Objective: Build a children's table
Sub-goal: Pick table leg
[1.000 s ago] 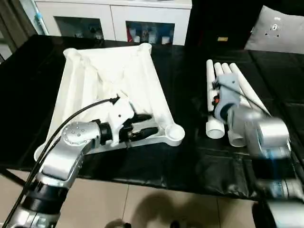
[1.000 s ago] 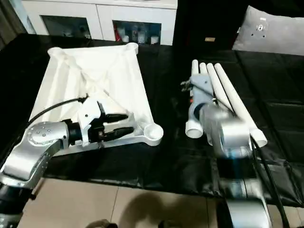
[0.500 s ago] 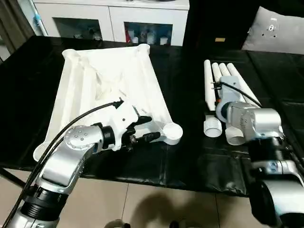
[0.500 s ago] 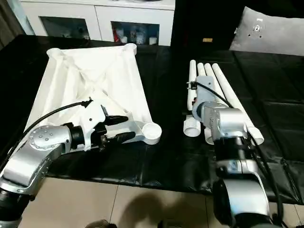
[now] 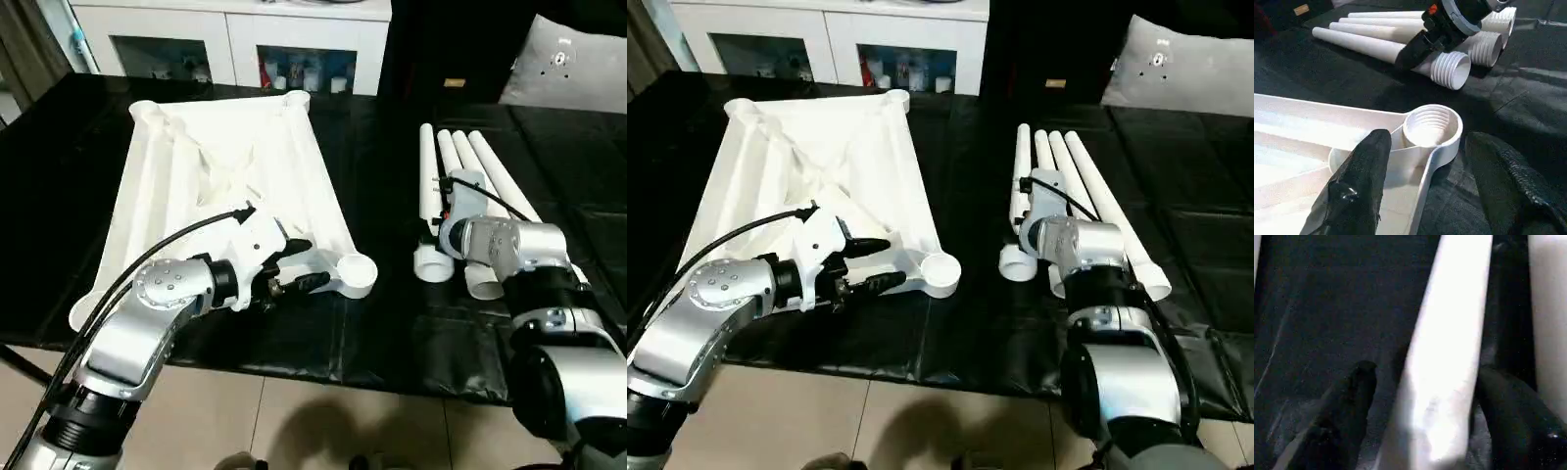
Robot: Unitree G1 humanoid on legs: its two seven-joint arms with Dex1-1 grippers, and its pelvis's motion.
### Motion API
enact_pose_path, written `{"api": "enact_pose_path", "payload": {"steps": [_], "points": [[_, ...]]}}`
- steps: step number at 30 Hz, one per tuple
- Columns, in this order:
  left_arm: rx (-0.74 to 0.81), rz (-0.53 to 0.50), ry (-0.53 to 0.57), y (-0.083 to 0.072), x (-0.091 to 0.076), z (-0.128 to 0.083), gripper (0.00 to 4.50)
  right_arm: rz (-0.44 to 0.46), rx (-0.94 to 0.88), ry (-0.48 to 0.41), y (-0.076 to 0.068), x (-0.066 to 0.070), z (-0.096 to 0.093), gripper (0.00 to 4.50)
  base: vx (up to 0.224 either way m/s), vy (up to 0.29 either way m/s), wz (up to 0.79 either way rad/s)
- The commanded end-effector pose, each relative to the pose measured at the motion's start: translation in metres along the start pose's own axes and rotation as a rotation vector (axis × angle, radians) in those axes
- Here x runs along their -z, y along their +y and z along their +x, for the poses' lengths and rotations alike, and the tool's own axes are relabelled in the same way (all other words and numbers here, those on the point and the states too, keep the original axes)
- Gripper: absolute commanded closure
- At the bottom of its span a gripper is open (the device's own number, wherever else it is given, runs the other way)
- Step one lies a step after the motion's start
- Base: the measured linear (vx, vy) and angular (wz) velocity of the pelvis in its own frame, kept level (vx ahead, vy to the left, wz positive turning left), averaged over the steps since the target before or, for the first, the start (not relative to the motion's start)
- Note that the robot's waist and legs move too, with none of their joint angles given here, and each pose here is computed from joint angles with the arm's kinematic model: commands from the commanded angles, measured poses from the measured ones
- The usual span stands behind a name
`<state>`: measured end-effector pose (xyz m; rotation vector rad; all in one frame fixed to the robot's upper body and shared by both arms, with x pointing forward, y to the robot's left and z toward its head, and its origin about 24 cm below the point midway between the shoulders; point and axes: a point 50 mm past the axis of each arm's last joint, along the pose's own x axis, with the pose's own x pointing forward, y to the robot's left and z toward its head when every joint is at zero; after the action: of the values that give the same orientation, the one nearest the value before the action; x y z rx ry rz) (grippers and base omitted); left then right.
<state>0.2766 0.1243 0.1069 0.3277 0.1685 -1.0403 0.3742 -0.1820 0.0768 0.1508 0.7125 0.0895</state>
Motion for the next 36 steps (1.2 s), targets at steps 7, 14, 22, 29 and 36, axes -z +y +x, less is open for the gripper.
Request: {"api": "enact_pose_path", "payload": {"steps": [7, 14, 22, 29, 36], "points": [[0.013, 0.023, 0.004, -0.003, -0.005, 0.0, 1.69, 0.021, -0.012, 0.017, -0.005, -0.001, 0.001, 2.03, 0.0, 0.0, 0.0], [0.022, 0.028, 0.007, -0.002, -0.005, 0.001, 1.69, 0.033, -0.016, 0.033, -0.006, -0.001, 0.001, 2.43, 0.0, 0.0, 0.0], [0.005, 0.036, 0.003, 0.0, -0.007, 0.001, 1.69, 0.05, -0.041, 0.025, -0.004, -0.003, 0.001, 2.59, 0.0, 0.0, 0.0], [-0.097, 0.043, -0.051, 0.012, -0.014, 0.001, 1.69, 0.083, -0.117, -0.218, -0.004, -0.02, -0.011, 2.62, 0.0, 0.0, 0.0], [-0.224, -0.099, -0.196, 0.031, -0.036, 0.008, 1.69, 0.212, -0.482, -0.48, 0.014, -0.034, -0.044, 2.63, 0.0, 0.0, 0.0]]}}
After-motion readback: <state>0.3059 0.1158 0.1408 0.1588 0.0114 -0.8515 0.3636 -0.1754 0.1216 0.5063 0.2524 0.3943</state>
